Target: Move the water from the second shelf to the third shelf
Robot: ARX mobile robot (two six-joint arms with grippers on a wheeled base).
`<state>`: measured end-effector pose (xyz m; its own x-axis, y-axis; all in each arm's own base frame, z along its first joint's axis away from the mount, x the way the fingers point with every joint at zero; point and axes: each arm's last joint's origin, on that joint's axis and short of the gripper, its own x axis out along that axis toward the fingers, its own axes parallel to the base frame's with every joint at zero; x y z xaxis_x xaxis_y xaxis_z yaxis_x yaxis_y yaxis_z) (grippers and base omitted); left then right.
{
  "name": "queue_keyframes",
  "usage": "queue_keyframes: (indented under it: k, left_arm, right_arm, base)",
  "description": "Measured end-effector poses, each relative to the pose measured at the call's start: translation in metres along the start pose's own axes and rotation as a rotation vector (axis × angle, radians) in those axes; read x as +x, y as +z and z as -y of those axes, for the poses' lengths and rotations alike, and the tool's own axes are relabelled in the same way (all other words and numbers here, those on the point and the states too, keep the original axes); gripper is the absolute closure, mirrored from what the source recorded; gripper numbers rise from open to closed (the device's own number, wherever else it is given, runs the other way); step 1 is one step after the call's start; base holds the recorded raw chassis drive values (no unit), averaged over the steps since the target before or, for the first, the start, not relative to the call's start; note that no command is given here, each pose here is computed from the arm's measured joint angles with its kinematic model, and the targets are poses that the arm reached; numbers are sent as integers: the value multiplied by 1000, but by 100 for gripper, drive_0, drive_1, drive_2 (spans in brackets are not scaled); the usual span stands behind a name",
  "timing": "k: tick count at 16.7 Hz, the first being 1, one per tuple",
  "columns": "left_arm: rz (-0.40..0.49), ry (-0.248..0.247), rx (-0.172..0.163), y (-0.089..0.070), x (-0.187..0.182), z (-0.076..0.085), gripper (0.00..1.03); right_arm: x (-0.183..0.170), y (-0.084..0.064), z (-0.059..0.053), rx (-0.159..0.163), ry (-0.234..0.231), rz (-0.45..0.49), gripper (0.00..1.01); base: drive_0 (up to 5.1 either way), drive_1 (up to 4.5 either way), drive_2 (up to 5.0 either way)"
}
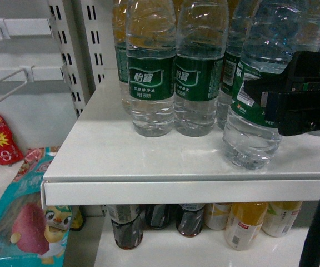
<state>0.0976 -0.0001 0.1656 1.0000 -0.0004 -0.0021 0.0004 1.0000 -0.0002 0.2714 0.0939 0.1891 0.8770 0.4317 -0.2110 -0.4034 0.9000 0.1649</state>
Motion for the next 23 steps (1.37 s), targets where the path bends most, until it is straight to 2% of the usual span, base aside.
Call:
queue_keyframes:
  k: [5,12,15,17,23]
  left_arm:
    - [0,0,0,0,0,0,5]
    - [0,0,0,0,0,0,5]
    - [0,0,0,0,0,0,5]
    - [0,0,0,0,0,0,5]
    - [0,0,0,0,0,0,5]
  right_arm:
    - [12,-7,4,5,-31,29,62]
    - [14,-8,4,0,-44,36,62]
    - [13,-3,6,-11,-48,58,23]
    - [13,-1,5,-12,-47,66,3]
    - [12,0,5,-12,-45,66,3]
  base:
    - [0,0,0]
    - [0,0,0]
    - [0,0,0]
    - [0,0,0]
    - [0,0,0]
